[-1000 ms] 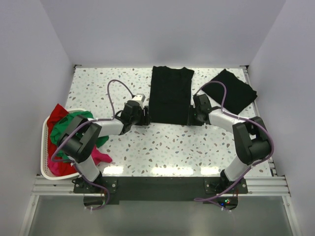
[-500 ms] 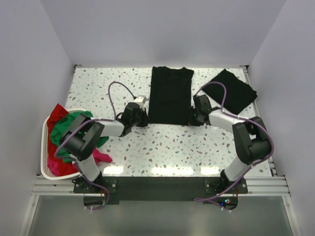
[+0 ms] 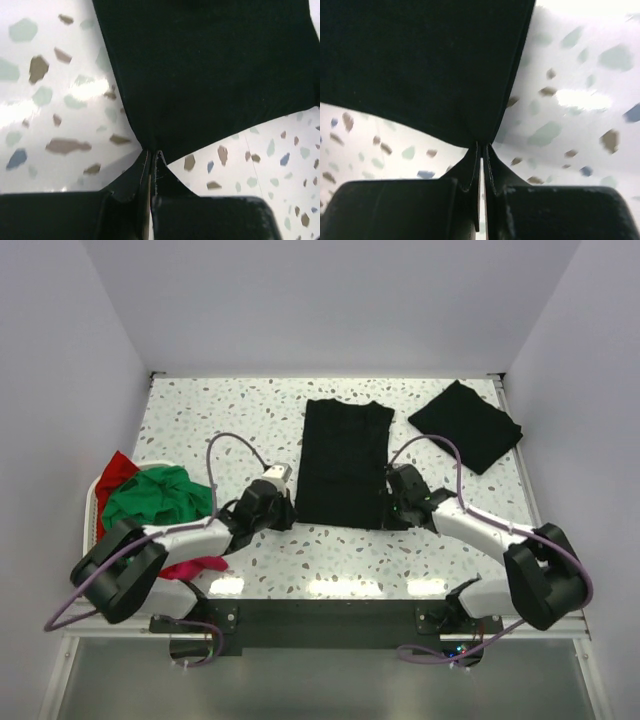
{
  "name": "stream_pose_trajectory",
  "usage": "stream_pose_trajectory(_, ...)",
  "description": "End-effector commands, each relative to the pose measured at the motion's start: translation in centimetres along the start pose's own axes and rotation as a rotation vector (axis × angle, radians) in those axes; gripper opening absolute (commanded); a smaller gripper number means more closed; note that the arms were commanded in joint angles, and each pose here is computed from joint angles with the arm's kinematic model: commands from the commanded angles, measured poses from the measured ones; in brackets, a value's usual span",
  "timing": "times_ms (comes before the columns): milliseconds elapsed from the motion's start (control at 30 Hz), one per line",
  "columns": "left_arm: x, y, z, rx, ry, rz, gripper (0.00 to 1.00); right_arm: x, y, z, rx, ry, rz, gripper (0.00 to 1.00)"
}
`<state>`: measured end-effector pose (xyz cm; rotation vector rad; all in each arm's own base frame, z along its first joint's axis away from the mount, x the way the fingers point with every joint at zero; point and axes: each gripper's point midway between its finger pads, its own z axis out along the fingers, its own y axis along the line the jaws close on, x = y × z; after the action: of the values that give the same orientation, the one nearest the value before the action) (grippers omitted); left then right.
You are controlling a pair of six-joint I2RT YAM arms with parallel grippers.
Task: Fold and stack the t-shirts
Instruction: Fold the tshirt
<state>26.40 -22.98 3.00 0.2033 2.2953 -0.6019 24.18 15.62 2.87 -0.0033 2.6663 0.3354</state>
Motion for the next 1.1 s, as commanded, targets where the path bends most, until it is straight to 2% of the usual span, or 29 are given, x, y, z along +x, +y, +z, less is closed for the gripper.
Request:
stream_pose_trajectory(0, 0.3, 0.2, -2.7, -0.016, -0.031, -0.045, 0.00, 3.1, 0.3, -1.4, 0.020, 0.043, 0.015, 0.00)
stream_pose_trajectory(233, 2.2, -0.3, -6.8, 0.034, -0.028, -0.071, 0.00, 6.6, -0.4, -5.0, 0.016, 0.053, 0.029, 0.00)
stream_pose_trajectory(300, 1.5, -1.0, -7.9, 0.065, -0.064, -0.084, 0.00, 6.8, -0.4, -6.2, 0.003, 0.039, 0.041, 0.00)
stream_pose_trajectory(367, 2.8, -0.3, -8.6, 0.040, -0.030, -0.092, 0.00, 7.3, -0.6, -7.4, -0.001, 0.035, 0.044, 0.00)
stream_pose_trajectory(467, 2.0, -1.1, -9.9, 0.082, -0.069, -0.106, 0.00, 6.6, -0.2, -9.9, -0.053, -0.025, 0.062, 0.00)
stream_pose_trajectory(633, -0.8, -2.8, -11.3, 0.141, -0.150, -0.086, 0.00, 4.1, -0.3, -13.3, -0.075, -0.164, 0.080, 0.00)
stream_pose_trajectory(767, -4.3, -4.0, -12.0, 0.145, -0.227, -0.051, 0.00, 0.5, 0.3, -15.1, -0.084, -0.311, 0.083, 0.00)
stream_pose_trajectory(1067, -10.5, -5.2, -11.4, 0.086, -0.351, 0.042, 0.00, -5.9, 1.3, -16.9, -0.005, -0.479, 0.056, 0.00)
